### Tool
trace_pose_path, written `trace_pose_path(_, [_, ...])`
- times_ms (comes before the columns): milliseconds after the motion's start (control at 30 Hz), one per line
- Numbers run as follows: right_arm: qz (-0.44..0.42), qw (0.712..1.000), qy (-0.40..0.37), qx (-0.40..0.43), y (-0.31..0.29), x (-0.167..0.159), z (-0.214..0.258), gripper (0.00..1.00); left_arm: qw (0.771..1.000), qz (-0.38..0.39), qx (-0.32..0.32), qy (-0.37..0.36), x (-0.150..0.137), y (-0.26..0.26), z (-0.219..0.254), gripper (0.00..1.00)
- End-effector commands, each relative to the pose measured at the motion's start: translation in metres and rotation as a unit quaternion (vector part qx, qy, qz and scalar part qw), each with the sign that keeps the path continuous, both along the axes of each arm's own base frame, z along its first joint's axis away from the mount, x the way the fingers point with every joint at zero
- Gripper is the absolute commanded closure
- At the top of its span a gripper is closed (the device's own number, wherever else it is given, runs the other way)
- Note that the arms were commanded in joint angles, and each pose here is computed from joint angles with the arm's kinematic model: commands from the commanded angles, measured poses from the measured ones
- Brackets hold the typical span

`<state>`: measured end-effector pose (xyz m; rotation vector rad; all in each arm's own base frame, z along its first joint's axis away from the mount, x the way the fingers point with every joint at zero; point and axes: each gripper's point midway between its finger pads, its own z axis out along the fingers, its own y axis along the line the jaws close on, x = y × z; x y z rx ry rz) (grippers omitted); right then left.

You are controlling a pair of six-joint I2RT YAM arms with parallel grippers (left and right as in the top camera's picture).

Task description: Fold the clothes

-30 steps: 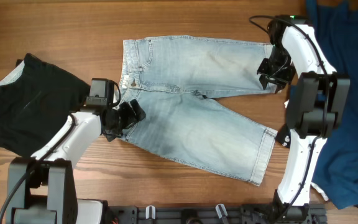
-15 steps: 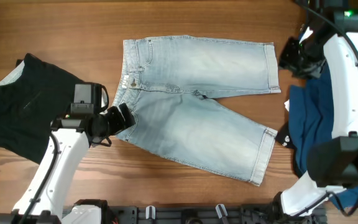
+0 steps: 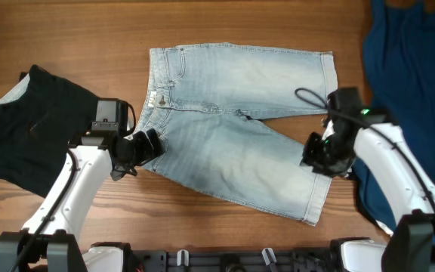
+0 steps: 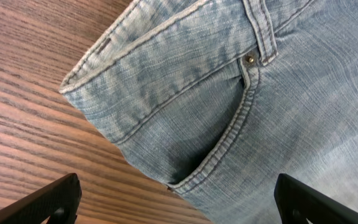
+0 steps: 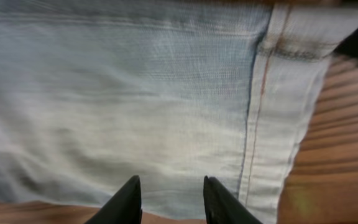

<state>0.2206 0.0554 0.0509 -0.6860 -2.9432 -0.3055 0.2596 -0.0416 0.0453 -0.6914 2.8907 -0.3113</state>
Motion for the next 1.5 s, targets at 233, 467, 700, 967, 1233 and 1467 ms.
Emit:
trace_pose_path(233, [-0.048, 0.998, -0.024, -0.041, -0.012, 0.003, -0.056, 0.69, 1.0, 0.006, 0.0, 0.001, 0.002, 0.002, 0.0, 0.0])
trace_pose_path(467, [-0.073, 0.993, -0.069, -0.055, -0.023, 0.048, -0.095, 0.69, 1.0, 0.003, -0.015, 0.001, 0.002, -0.004, 0.001, 0.0])
trace_pose_path(700, [-0.058, 0.981, -0.173, -0.066, -0.047, 0.127, -0.061, 0.69, 0.998, -0.005, -0.055, 0.006, -0.001, -0.017, 0.004, 0.0])
trace_pose_path(967, [-0.038, 0.976, -0.18, -0.119, -0.069, 0.16, 0.0, 0.6, 0.997, -0.01, -0.078, 0.018, -0.007, -0.025, 0.005, 0.0])
trace_pose_path(1233, [-0.114, 0.991, -0.029, -0.07, -0.049, 0.07, 0.049, 0.51, 1.0, -0.008, 0.017, -0.008, 0.004, 0.006, -0.004, 0.03])
trace_pose_path(1467, [-0.109, 0.993, -0.032, -0.017, -0.027, 0.036, 0.08, 0.55, 1.0, 0.003, -0.02, -0.001, 0.004, -0.006, -0.037, 0.16])
